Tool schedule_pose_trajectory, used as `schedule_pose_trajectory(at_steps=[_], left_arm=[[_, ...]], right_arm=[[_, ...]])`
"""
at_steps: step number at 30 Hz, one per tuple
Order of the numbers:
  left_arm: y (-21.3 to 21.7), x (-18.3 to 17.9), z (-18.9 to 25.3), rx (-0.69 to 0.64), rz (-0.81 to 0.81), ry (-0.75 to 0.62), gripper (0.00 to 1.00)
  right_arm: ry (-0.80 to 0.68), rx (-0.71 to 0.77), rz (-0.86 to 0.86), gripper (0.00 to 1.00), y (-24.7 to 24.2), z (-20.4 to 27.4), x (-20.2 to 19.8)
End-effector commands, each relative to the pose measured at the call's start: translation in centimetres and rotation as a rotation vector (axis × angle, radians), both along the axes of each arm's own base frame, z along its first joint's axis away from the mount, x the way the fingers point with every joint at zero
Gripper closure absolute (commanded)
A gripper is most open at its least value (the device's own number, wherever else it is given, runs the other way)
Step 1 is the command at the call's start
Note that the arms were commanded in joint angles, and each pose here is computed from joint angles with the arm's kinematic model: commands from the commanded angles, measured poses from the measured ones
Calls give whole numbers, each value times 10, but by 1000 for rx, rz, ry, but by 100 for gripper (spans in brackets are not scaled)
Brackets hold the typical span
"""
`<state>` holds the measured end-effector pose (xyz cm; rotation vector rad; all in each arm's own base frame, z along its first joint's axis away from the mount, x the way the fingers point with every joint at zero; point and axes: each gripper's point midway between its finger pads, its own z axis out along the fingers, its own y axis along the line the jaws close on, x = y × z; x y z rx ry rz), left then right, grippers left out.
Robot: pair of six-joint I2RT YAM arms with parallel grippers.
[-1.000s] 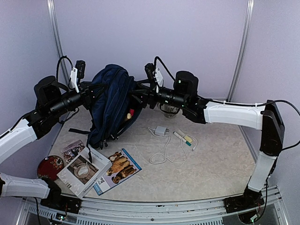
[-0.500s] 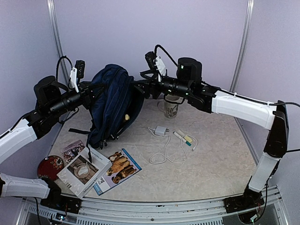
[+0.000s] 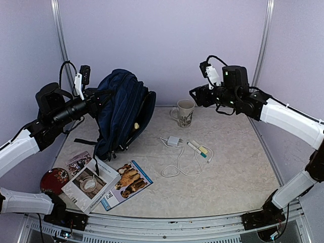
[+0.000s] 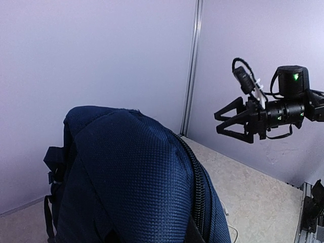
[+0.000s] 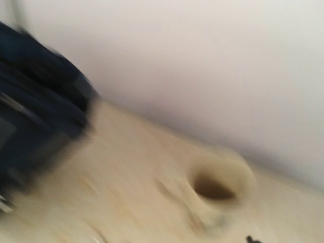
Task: Pack the student bag
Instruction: Place the pen in the upper front pocket of the bag, then move the pen to the center of the board.
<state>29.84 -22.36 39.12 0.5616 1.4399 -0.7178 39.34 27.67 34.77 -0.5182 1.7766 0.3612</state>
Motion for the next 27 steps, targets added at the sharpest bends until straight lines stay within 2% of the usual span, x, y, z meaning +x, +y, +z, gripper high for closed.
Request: schedule_pose_trajectory(at_steps=[1,9,12,15,23,27], left_arm=[[12,6,18,-25,60,-70,100],[14,6,18,-27,69,-74,100],[11,6,17,-22,59,-68,100],[12,8,14,-16,69,-65,100],[12,9,13,-5,71,-66,100],[11,9,12,-2,65,-64,100]], right_arm=[[270,-126,-165,32,-49,-98,9],[579,-316,-125,33,-57,-213,15],[661,-358,-53,46,-44,-244,16],[705,-368,-24,55,-37,-261,18],[737,-441,-41,62,-38,-288,31],[756,-464,-29,61,-35,-297,34]])
